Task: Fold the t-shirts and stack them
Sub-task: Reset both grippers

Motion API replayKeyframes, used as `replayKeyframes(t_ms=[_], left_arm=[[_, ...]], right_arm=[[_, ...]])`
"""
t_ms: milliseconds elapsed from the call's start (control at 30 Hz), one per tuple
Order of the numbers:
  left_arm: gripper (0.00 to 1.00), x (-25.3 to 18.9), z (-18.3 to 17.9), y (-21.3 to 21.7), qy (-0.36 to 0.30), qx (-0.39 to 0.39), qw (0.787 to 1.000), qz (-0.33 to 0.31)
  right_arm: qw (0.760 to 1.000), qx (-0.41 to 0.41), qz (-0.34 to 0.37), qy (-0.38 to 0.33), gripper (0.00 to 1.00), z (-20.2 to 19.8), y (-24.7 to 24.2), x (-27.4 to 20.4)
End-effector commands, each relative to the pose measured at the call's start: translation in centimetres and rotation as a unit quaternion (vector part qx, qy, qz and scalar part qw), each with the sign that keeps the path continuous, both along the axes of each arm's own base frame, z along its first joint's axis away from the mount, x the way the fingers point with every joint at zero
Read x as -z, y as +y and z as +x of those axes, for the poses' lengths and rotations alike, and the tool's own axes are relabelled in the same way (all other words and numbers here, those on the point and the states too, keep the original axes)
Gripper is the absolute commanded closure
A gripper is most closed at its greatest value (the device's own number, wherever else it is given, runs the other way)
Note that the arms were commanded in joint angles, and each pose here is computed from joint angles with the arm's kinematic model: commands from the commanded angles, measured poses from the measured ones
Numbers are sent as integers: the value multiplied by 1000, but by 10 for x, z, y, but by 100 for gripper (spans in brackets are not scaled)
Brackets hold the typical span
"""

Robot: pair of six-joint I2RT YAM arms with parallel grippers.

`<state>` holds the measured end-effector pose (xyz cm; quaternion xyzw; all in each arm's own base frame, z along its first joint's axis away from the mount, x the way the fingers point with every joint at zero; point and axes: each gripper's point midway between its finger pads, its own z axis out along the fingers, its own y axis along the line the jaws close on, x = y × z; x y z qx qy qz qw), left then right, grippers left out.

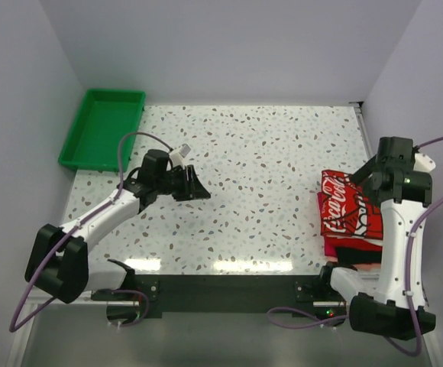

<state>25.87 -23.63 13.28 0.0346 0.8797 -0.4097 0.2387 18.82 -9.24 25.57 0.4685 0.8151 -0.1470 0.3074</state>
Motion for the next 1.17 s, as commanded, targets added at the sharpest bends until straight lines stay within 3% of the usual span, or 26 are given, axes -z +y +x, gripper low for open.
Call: replayKeyframes(t_ms=[0,67,200,267,467,667,800,1133], left_arm=[[58,-27,2,-4,-48,13,998,-23],[57,-34,1,-3,-61,13,998,-24],[56,-43,2,4,-88,2,996,-12],[55,-49,8,12,-108,-18,994,5],[54,-64,15,33,-147,-56,986,48],[52,-81,17,65,-197,-106,969,105],[52,-87,13,80,-214,-131,960,125],[50,-88,7,93,-231,-146,952,140]], right_arm=[[992,-107,29,-57,1,16,26,1],[976,-172,65,-121,1,35,51,-6],[945,-255,119,-166,1,51,95,2],[944,-261,103,-175,1,58,104,1],[898,-399,89,-163,1,68,211,14],[854,-485,67,-175,1,56,275,28],[842,-497,62,-201,1,55,275,27],[842,-478,23,-249,1,57,252,6]])
